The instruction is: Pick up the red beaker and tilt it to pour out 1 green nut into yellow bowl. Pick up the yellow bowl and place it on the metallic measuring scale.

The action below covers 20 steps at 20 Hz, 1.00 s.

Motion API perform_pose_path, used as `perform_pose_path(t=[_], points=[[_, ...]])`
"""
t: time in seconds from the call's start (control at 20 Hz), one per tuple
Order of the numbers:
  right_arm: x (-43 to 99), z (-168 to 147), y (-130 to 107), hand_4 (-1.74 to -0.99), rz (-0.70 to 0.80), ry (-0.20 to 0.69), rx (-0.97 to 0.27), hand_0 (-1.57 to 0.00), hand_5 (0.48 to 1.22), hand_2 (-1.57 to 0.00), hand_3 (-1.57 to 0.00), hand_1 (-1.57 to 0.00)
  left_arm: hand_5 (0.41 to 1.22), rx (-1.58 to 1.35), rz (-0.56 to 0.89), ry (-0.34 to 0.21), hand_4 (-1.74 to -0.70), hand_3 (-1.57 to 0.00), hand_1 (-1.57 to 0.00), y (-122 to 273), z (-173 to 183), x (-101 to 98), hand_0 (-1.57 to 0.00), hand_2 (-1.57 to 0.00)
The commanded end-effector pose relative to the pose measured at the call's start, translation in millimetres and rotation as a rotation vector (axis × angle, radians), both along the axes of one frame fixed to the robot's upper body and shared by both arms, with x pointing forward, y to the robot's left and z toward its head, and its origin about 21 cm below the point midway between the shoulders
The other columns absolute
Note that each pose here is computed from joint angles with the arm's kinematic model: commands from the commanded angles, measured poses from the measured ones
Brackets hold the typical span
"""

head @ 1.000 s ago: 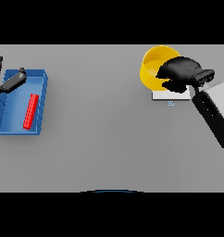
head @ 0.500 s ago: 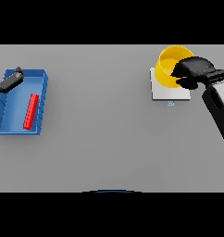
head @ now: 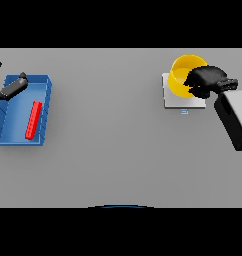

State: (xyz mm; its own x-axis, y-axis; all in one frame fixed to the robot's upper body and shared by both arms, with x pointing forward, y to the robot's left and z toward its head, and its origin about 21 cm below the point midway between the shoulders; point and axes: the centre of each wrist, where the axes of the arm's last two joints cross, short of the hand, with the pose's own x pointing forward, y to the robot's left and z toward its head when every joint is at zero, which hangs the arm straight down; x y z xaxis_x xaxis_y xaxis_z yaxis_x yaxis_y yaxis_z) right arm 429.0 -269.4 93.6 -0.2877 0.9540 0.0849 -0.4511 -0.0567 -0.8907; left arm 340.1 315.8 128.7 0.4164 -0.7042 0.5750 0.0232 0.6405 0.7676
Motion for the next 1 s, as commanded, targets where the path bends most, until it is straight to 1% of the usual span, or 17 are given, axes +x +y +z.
perform_pose_path(t=[0.0,0.1,0.15,0.2,0.25,0.3,0.35,0.45,0.5,0.55,0.7,0.75,0.8,0.9,0.95], points=[[1.3,-3,0,-1.721,-0.009,0.007,0.0,-1.55,1.221,-1.57,-1.48,-1.42,0.734,0.003,0.001,-0.009,-0.81,0.0,0.0,0,2,0.8,0.0,0.0],[2.5,-4,2,-1.728,-0.009,0.023,0.018,-1.54,1.221,-1.57,-1.17,-1.41,0.74,0.004,-0.006,-0.008,-0.81,0.0,0.0,-2,2,2.2,0.0,0.0],[2.2,-4,2,-1.659,-0.007,0.033,0.027,-1.54,1.221,-1.5,-1.02,-1.44,0.745,-0.002,-0.006,0.0,-0.81,0.0,0.0,-3,0,2.5,0.0,0.0],[1.8,-5,2,-1.596,-0.012,0.039,0.026,-1.52,1.134,-1.35,-0.91,-1.35,0.745,-0.003,-0.004,0.003,-0.81,0.0,0.0,-3,0,2.9,0.0,0.0],[2.0,-5,2,-1.548,-0.022,0.045,0.028,-1.22,1.053,-1.13,-0.82,-1.08,0.744,-0.003,-0.005,0.007,-0.81,0.0,0.0,-3,-1,2.8,0.0,0.0],[2.4,-5,1,-1.504,-0.025,0.048,0.029,-0.98,0.983,-0.95,-0.76,-0.87,0.744,-0.002,-0.002,0.006,-0.81,0.0,0.0,-2,-1,3.6,0.0,0.0],[2.3,-5,0,-1.47,-0.024,0.056,0.03,-0.78,0.928,-0.81,-0.71,-0.69,0.745,-0.001,-0.001,0.01,-0.81,0.0,0.0,-3,-3,5.3,0.0,0.0],[3.7,-4,0,-1.425,-0.031,0.066,0.028,-0.5,0.851,-0.6,-0.64,-0.44,0.74,0.007,0.002,0.007,-0.81,0.0,0.0,-2,-1,7.8,0.0,0.0],[5.3,-5,1,-1.41,-0.031,0.067,0.027,-0.4,0.821,-0.52,-0.6,-0.35,0.738,0.006,-0.003,0.005,-0.81,0.0,0.0,-4,-1,8.4,0.0,0.0],[4.8,-5,-3,-1.397,-0.025,0.078,0.028,-0.32,0.799,-0.45,-0.57,-0.28,0.739,-0.002,-0.001,0.009,-0.81,0.0,0.0,-2,-2,7.1,0.0,0.0],[5.0,-9,-2,-1.356,0.003,0.089,0.017,-0.16,0.755,-0.29,-0.47,-0.14,0.736,-0.005,0.001,0.008,-0.81,0.0,0.0,-4,-1,9.6,0.0,0.0],[5.9,-9,-6,-1.346,0.008,0.09,0.006,-0.13,0.746,-0.24,-0.44,-0.12,0.736,0.003,0.001,0.008,-0.81,0.0,0.0,-2,-4,6.9,0.0,0.0],[6.9,-10,-6,-1.336,0.005,0.093,0.003,-0.1,0.741,-0.21,-0.41,-0.09,0.734,-0.006,0.006,0.004,-0.81,0.0,0.0,-2,-4,9.3,0.0,0.0],[5.6,-14,-5,-1.316,0.007,0.112,-0.003,-0.07,0.735,-0.14,-0.37,-0.06,0.734,-0.011,0.007,0.008,-0.82,0.0,0.0,-2,-3,8.3,0.0,0.0],[7.7,-9,-3,-1.308,0.013,0.108,-0.011,-0.05,0.733,-0.12,-0.35,-0.05,0.734,-0.01,0.004,0.005,-0.82,0.0,0.0,-4,-2,10.5,0.0,0.0]])
